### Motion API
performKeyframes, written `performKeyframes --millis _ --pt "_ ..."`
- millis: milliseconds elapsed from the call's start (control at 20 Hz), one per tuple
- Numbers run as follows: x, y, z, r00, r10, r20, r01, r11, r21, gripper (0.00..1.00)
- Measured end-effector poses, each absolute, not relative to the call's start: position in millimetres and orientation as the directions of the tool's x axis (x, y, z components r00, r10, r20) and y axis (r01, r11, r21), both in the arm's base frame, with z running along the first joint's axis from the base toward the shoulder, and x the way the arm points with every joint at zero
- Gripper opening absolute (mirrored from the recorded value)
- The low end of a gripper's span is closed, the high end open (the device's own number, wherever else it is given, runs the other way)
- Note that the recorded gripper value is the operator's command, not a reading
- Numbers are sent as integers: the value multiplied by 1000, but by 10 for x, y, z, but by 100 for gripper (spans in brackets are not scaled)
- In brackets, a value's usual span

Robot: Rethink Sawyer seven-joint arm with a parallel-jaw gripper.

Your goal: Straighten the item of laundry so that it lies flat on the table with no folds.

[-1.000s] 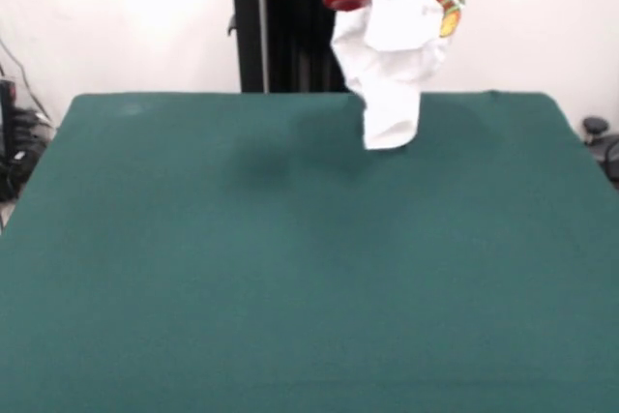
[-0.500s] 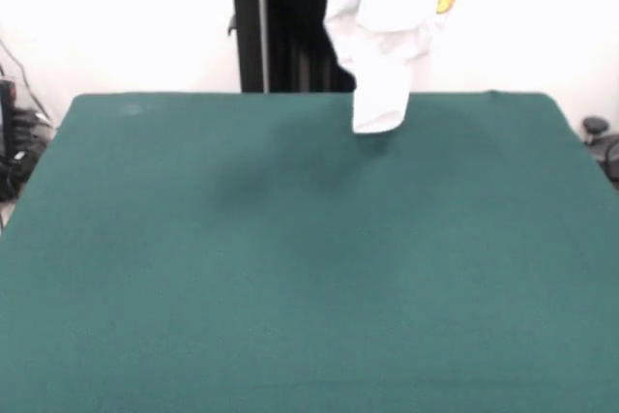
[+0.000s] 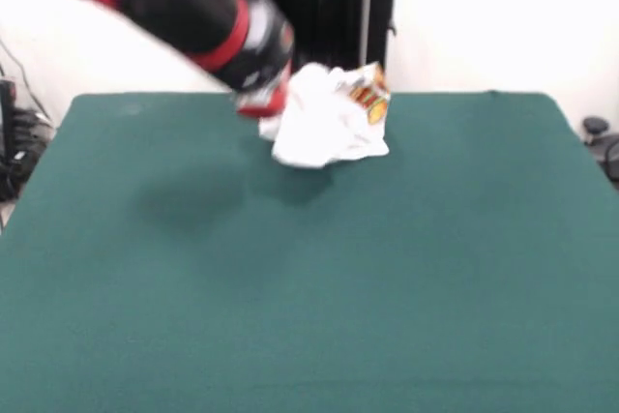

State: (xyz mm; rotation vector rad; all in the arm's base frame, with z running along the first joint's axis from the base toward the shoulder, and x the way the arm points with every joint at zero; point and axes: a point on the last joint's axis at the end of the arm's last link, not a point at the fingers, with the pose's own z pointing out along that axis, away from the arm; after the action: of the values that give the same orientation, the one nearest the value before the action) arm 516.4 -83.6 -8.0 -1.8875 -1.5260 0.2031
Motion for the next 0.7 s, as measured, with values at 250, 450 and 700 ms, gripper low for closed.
performKeyframes --millis 250,450,700 --pt "5185 -1102 -695 279 927 250 825 -98 -557 0" --pt "5234 -1107 -704 271 926 263 809 -71 -583 0" --pt "5265 -957 -661 177 967 184 822 -42 -568 0"
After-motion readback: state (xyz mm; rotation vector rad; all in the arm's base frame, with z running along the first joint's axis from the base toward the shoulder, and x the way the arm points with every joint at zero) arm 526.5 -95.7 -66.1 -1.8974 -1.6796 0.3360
